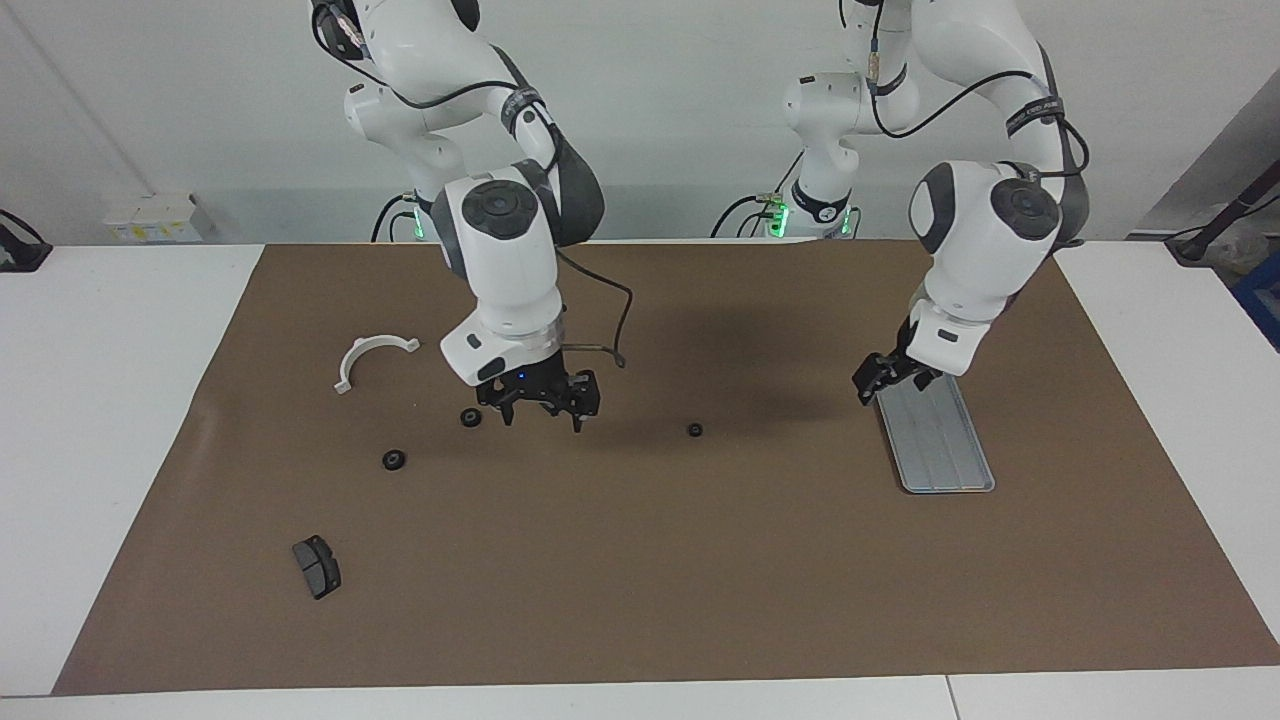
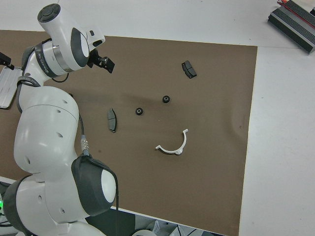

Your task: Place bearing gear from tray to pile

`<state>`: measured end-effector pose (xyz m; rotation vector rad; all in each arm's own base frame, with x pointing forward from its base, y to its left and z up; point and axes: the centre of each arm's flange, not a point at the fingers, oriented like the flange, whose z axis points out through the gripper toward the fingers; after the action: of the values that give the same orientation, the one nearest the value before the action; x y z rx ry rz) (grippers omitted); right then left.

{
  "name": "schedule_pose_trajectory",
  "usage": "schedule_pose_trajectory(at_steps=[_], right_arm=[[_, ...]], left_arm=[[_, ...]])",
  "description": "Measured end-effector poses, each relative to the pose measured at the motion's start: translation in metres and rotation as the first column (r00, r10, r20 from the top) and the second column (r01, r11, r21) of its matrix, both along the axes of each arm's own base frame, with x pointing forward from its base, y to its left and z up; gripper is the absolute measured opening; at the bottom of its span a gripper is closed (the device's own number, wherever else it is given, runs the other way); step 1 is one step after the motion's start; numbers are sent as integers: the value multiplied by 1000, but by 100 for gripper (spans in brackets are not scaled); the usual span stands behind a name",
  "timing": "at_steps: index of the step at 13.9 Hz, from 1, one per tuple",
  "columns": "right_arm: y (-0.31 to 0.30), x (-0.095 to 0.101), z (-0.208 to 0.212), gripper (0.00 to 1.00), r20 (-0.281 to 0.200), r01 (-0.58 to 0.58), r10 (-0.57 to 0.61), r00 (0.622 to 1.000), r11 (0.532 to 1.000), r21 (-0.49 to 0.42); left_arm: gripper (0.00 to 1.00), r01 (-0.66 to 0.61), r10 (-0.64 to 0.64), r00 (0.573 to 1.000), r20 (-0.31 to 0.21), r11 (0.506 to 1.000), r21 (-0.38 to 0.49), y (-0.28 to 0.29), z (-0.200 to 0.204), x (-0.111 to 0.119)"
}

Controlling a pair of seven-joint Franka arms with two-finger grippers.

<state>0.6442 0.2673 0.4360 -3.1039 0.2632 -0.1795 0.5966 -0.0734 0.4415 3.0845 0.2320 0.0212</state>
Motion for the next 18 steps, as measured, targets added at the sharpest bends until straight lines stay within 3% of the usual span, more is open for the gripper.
schedule_pose_trajectory(at_steps=[5,8,11,18], right_arm=[[88,7,-42,100,1,2,-2,1000,1000,10],[131,-7,-62,99,-10,-24,24,1000,1000,5],[161,-25,-82,91,-28,-51,51,998,999,-4],[193,-47,-88,79,-46,-102,103,994,995,16]], left_arm=[[100,75,-75,996,55,997,9,67,25,10],[100,86,-87,990,112,996,13,66,51,20],[100,86,-88,983,159,996,16,66,75,26],[100,108,-112,977,180,994,31,78,94,22]])
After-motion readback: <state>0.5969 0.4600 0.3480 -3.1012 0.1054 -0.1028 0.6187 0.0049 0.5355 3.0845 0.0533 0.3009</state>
